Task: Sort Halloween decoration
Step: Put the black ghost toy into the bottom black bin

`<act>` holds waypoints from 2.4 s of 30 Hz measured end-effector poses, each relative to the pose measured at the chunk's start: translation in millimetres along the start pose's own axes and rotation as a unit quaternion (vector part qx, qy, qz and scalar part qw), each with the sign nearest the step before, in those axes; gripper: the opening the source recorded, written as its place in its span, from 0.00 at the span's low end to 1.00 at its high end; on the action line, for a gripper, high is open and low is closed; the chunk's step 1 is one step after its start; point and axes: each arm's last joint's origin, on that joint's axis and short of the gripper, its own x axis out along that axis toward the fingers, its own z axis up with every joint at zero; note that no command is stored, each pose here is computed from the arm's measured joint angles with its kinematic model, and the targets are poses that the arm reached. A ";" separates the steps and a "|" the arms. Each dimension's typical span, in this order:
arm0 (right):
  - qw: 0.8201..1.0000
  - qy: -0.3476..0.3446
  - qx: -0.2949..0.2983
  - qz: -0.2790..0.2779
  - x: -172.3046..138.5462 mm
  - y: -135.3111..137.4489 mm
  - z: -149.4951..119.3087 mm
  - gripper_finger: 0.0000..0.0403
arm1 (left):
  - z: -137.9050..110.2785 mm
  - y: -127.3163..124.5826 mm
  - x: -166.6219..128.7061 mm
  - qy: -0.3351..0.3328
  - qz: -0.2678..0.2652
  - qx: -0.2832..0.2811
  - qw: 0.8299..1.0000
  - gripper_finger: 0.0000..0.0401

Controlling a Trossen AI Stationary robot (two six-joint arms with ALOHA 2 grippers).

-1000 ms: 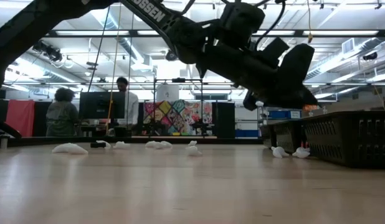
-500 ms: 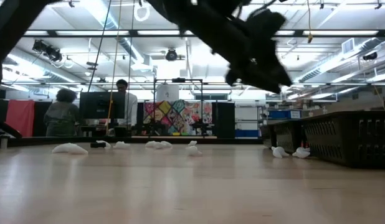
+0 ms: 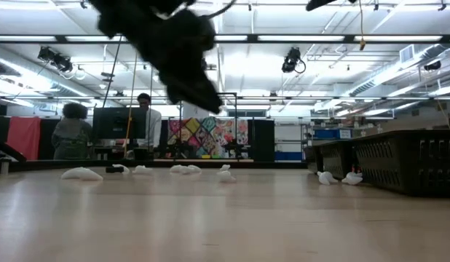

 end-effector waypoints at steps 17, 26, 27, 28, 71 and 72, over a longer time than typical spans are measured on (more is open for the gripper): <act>0.993 0.054 0.104 0.032 126.1 42.5 5.2 0.50 | -50.9 71.3 -76.4 0.111 0.092 -0.112 0.983 0.31; 0.981 0.087 0.156 0.072 182.4 52.9 -3.3 0.50 | -54.0 112.4 -84.3 0.136 0.083 -0.113 0.981 0.38; 0.982 0.092 0.151 0.074 188.1 51.7 -4.6 0.50 | -54.7 116.9 -85.4 0.137 0.088 -0.116 0.980 0.38; 0.982 0.100 0.142 0.074 193.7 49.9 -6.4 0.50 | -54.7 121.5 -86.2 0.135 0.094 -0.117 0.979 0.38; 0.989 0.109 0.018 0.100 262.2 32.4 -20.7 0.50 | -134.3 137.4 -63.8 0.200 0.080 -0.026 0.976 0.03; 0.988 0.111 0.015 0.104 261.7 32.0 -20.7 0.50 | -131.4 137.3 -64.4 0.195 0.078 -0.034 0.977 0.03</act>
